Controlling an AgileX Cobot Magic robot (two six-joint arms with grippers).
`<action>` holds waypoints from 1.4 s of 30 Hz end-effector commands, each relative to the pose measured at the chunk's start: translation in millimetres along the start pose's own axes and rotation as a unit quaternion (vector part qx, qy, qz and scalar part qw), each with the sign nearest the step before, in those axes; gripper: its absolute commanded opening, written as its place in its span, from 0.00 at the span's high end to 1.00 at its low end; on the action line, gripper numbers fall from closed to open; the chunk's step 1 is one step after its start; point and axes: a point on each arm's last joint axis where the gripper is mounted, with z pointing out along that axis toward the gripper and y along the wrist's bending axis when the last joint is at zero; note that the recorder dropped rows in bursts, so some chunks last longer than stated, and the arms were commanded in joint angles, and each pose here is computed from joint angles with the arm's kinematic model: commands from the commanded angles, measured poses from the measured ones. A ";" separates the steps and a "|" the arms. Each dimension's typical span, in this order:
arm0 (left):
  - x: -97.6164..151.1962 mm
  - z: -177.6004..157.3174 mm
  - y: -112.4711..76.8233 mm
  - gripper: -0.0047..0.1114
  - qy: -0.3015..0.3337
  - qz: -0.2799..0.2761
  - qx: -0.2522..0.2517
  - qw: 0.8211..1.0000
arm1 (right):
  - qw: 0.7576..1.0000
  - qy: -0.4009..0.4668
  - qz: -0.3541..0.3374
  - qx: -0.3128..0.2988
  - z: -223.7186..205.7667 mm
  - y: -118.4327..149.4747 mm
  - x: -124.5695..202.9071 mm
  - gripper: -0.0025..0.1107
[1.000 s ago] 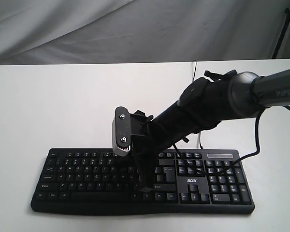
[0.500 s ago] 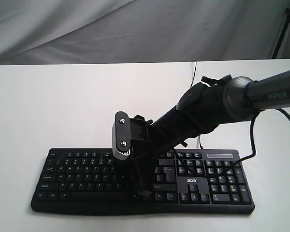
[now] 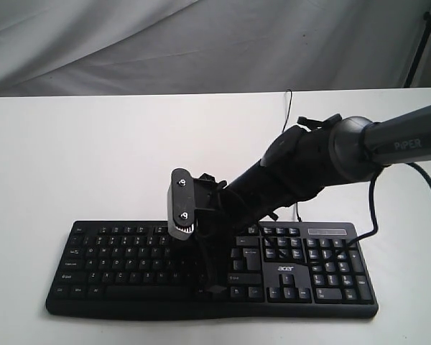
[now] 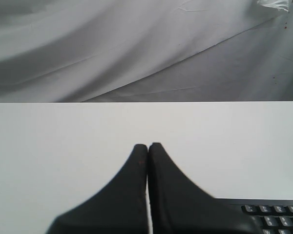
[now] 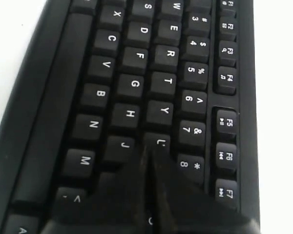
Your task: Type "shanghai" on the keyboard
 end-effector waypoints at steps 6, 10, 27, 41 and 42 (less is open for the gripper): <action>0.1 0.3 -0.3 0.95 0.001 -0.002 0.002 1.000 | 1.000 -0.011 -0.013 0.011 -14.6 0.0 -12.3 0.98; 0.1 0.3 -0.3 0.95 0.001 -0.002 0.002 1.000 | 1.000 -0.012 -0.011 0.012 -15.4 -0.1 -13.0 0.98; 0.1 0.3 -0.3 0.95 0.001 -0.002 0.002 1.000 | 0.992 -0.084 0.057 0.072 -70.1 -0.7 -56.8 0.98; 0.1 0.3 -0.3 0.95 0.001 -0.002 0.002 1.000 | 0.961 -0.213 0.075 0.161 -171.6 22.1 -117.8 0.98; 0.1 0.3 -0.3 0.95 0.001 -0.002 0.002 1.000 | 0.957 -0.226 0.082 0.164 -178.8 24.7 -121.6 0.98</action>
